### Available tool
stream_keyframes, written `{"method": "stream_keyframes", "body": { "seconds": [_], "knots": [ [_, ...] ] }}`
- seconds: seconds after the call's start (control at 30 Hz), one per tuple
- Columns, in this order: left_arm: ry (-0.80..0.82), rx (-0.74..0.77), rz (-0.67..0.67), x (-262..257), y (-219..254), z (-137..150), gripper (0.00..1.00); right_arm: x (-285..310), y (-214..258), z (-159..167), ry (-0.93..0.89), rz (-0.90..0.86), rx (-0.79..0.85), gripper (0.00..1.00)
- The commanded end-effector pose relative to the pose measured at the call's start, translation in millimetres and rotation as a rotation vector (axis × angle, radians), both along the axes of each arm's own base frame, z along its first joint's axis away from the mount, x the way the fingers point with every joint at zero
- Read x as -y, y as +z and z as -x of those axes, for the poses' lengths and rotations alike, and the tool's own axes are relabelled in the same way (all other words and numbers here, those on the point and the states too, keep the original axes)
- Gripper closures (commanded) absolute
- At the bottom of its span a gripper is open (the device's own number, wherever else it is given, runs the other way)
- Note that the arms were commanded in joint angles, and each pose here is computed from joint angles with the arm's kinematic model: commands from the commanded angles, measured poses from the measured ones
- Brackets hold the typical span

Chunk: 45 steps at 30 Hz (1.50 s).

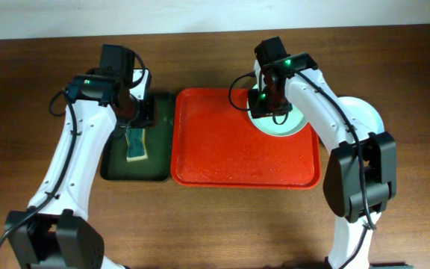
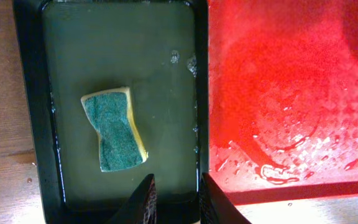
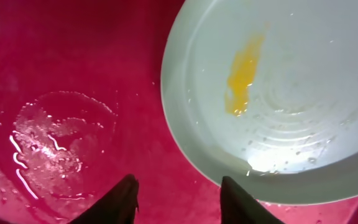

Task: Clean dirty plates on tray and stack at the side

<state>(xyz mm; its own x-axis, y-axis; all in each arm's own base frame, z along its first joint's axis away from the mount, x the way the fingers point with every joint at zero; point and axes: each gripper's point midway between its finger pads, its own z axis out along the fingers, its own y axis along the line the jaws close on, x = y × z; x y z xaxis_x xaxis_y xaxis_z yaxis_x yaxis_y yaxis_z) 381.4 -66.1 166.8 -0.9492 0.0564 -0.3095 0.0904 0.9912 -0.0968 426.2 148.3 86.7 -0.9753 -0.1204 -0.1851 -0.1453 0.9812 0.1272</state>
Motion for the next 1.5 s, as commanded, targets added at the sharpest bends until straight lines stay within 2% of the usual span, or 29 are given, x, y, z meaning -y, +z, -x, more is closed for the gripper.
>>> {"method": "stream_keyframes", "body": {
  "seconds": [0.0,0.1,0.2,0.33,0.37,0.4,0.43,0.47,0.53,0.57,0.6,0.67,0.77,0.9,0.93,0.97,1.0,1.03,1.17,1.33,1.47],
  "knots": [
    [0.007,-0.02,-0.017,-4,-14,1,0.78,-9,-19,-3,0.025,0.031,0.003,0.55],
    [0.007,-0.024,-0.018,-4,-15,2,0.78,-13,-31,-12,0.026,0.034,0.021,0.56],
    [0.007,-0.024,-0.018,-4,-15,2,0.76,-13,-46,-17,0.024,0.046,0.022,0.65],
    [0.007,-0.024,-0.018,-4,-15,2,0.76,-14,-68,-18,0.026,0.056,-0.008,0.67],
    [0.007,-0.024,-0.018,-4,-15,2,0.76,-13,-75,-17,0.027,0.061,-0.021,0.71],
    [0.007,-0.024,-0.018,-4,-15,2,0.76,-13,-78,-16,0.027,0.062,-0.028,0.8],
    [0.007,-0.024,-0.018,-4,-15,2,0.76,-14,-79,-14,0.029,0.056,-0.036,0.94],
    [0.007,-0.024,-0.017,-4,-15,2,0.76,-17,-79,-12,0.032,0.04,-0.047,0.96],
    [0.007,-0.024,-0.018,-4,-15,2,0.76,-26,-78,-6,0.043,-0.016,-0.074,0.96],
    [0.007,-0.024,-0.018,-4,-15,2,0.76,-30,-77,-4,0.048,-0.041,-0.084,0.86],
    [0.007,-0.024,-0.018,-4,-15,2,0.76,-32,-77,-2,0.05,-0.055,-0.094,0.7],
    [0.007,-0.024,-0.017,-4,-15,2,0.75,-32,-76,5,0.051,-0.059,-0.125,0.59],
    [0.007,-0.024,-0.017,-4,-15,2,0.75,-32,-55,12,0.055,-0.058,-0.143,0.56],
    [0.006,-0.024,-0.017,-3,-15,2,0.75,-69,-21,38,0.155,-0.184,-0.188,0.57],
    [0.006,-0.024,-0.017,-3,-15,2,0.75,-79,-17,47,0.175,-0.209,-0.207,0.59],
    [0.006,-0.024,-0.018,-4,-15,2,0.75,-87,-15,54,0.191,-0.224,-0.224,0.66],
    [0.006,-0.024,-0.018,-4,-15,2,0.75,-97,-15,64,0.218,-0.229,-0.244,0.91],
    [0.006,-0.025,-0.018,-4,-15,2,0.75,-107,-18,75,0.241,-0.221,-0.263,0.96],
    [0.016,-0.023,-0.03,-8,-15,1,0.76,-141,-40,109,0.215,-0.198,-0.326,0.96],
    [0.112,-0.014,-0.103,-27,-15,-1,0.78,-177,-62,126,0.252,-0.191,-0.286,0.96],
    [0.121,-0.015,-0.107,-29,-16,-1,0.78,-193,-61,136,0.296,-0.198,-0.27,0.96]
  ]
}}
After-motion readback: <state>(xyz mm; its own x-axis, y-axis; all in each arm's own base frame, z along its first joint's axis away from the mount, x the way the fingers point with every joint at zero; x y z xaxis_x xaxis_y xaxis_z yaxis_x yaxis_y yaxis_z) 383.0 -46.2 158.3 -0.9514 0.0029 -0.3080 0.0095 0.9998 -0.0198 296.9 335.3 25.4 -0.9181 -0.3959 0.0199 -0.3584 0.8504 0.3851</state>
